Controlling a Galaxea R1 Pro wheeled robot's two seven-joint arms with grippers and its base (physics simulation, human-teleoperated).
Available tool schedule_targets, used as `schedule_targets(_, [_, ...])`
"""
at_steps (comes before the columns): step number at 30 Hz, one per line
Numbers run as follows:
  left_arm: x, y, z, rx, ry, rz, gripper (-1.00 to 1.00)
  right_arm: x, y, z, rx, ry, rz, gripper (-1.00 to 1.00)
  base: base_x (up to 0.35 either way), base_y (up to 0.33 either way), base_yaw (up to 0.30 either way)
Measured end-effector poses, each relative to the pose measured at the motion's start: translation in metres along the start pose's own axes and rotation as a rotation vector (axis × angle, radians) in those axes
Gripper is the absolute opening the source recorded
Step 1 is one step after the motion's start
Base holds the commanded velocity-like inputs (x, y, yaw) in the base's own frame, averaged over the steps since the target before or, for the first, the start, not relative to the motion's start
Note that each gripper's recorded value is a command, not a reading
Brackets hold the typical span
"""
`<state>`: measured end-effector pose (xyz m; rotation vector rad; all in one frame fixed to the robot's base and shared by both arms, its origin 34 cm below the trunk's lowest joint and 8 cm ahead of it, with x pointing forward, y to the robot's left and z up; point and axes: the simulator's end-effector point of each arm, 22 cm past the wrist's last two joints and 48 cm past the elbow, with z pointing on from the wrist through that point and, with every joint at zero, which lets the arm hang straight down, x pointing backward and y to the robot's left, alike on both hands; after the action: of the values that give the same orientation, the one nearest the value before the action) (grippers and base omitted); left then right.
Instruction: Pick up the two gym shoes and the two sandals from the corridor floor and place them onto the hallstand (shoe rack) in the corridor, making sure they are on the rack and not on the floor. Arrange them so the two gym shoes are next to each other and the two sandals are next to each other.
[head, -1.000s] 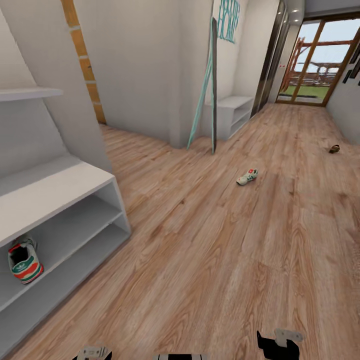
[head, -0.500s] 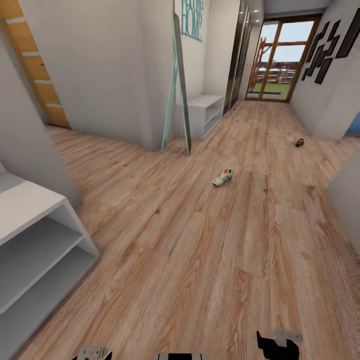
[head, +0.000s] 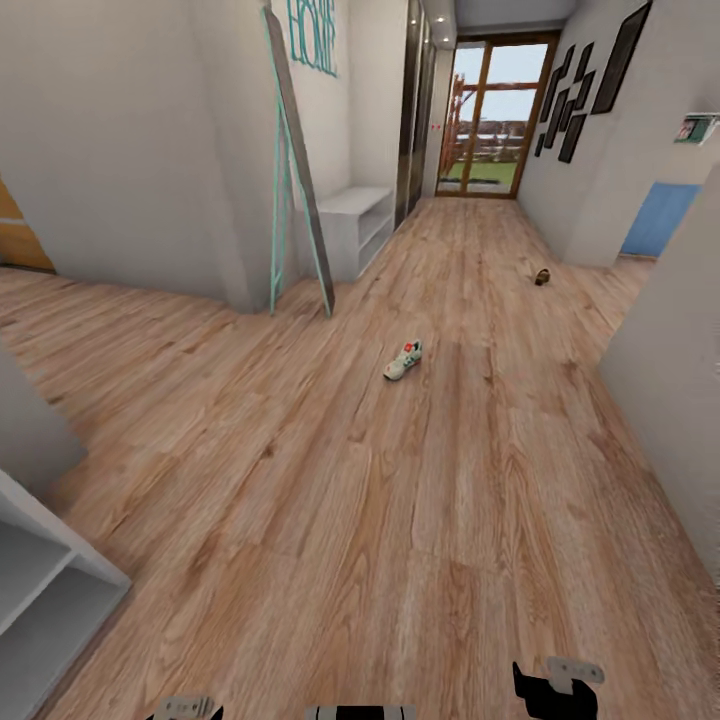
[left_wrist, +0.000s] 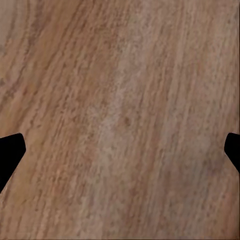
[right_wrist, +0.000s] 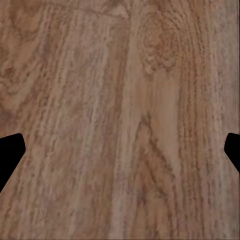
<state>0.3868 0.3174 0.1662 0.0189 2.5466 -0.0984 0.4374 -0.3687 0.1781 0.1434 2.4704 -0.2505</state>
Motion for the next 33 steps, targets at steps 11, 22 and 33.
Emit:
schedule_targets(11, [0.002, 0.0002, 0.0003, 0.0, 0.005, 0.0, 1.0, 0.0022, 0.0, 0.0003, 0.0, 0.005, -0.001, 1.0, 0.336, 0.0, -0.298])
schedule_targets(22, [0.0039, 0.0004, 0.0003, 0.0, 0.009, -0.001, 1.0, 0.0041, 0.0014, 0.0003, 0.0, 0.009, -0.001, 1.0, 0.336, 0.0, -0.128])
schedule_targets(33, [0.0039, 0.0004, 0.0003, 0.0, 0.009, -0.001, 1.0, 0.0044, 0.0022, 0.0002, -0.002, 0.009, -0.002, 1.0, 0.336, 0.0, -0.003])
